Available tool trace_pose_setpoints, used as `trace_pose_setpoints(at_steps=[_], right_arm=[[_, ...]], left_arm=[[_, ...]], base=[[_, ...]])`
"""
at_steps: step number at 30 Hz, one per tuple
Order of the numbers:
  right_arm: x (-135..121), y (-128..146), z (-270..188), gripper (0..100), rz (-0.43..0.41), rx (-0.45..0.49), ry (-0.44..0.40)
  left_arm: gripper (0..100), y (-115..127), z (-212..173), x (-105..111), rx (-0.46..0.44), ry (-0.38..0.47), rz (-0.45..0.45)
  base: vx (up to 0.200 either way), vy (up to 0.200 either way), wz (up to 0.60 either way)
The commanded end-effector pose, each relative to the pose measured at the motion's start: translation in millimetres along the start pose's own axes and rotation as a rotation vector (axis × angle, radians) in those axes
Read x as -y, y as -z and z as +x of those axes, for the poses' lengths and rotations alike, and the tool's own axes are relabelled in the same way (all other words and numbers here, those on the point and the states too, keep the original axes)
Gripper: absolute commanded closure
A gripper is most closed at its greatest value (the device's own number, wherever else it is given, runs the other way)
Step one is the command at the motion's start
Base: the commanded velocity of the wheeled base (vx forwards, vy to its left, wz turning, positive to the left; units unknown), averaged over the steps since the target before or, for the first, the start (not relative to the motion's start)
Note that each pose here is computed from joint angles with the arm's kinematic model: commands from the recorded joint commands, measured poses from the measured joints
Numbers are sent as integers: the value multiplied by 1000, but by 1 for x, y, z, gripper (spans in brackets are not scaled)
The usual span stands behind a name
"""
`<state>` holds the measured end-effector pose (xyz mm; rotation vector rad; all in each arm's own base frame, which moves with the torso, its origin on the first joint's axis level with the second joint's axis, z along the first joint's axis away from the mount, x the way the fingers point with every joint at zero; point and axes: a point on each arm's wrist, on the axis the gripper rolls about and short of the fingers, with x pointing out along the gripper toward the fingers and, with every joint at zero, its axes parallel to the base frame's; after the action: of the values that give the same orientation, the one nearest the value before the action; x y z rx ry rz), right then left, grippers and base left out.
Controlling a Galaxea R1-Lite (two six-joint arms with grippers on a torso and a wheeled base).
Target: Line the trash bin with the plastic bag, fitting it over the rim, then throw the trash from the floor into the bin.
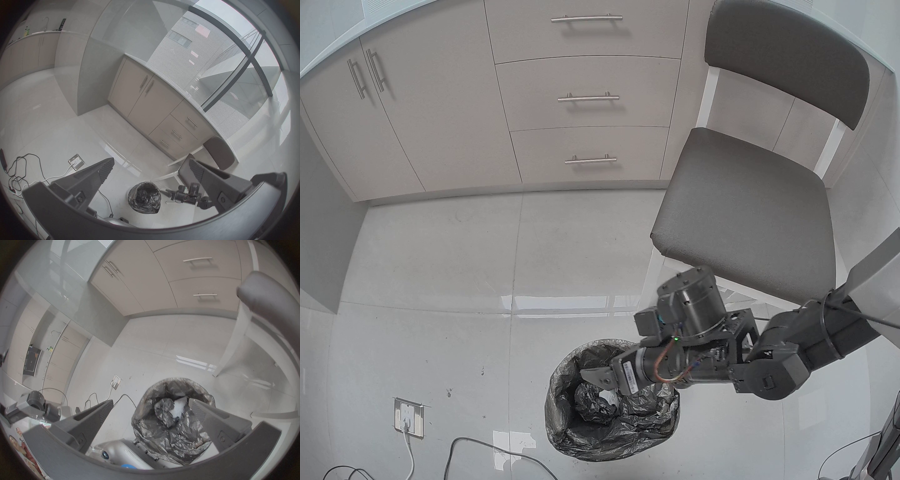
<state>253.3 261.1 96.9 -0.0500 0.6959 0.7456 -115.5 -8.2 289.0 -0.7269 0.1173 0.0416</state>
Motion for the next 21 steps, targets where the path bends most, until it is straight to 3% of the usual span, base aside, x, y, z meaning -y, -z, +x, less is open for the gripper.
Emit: trace_pose_setpoints(at_steps=[1,2,5,9,21], right_arm=[[-38,-6,36,0,-16,-13,40],[-40,-5,41,100,-7,-10,48],[-53,4,63,100,57,18,64],[-56,10,69,100,62,5,64],[-32,42,114,100,151,-74,156]], left_arm=[[0,43,-8,-26,26,58,19],[0,45,-8,-29,23,64,23],[0,50,-6,-37,19,87,26],[0,51,-3,-40,10,97,18],[0,58,-2,-54,-22,128,23]], base=[[0,0,0],[0,0,0],[0,0,0],[0,0,0],[0,0,0]])
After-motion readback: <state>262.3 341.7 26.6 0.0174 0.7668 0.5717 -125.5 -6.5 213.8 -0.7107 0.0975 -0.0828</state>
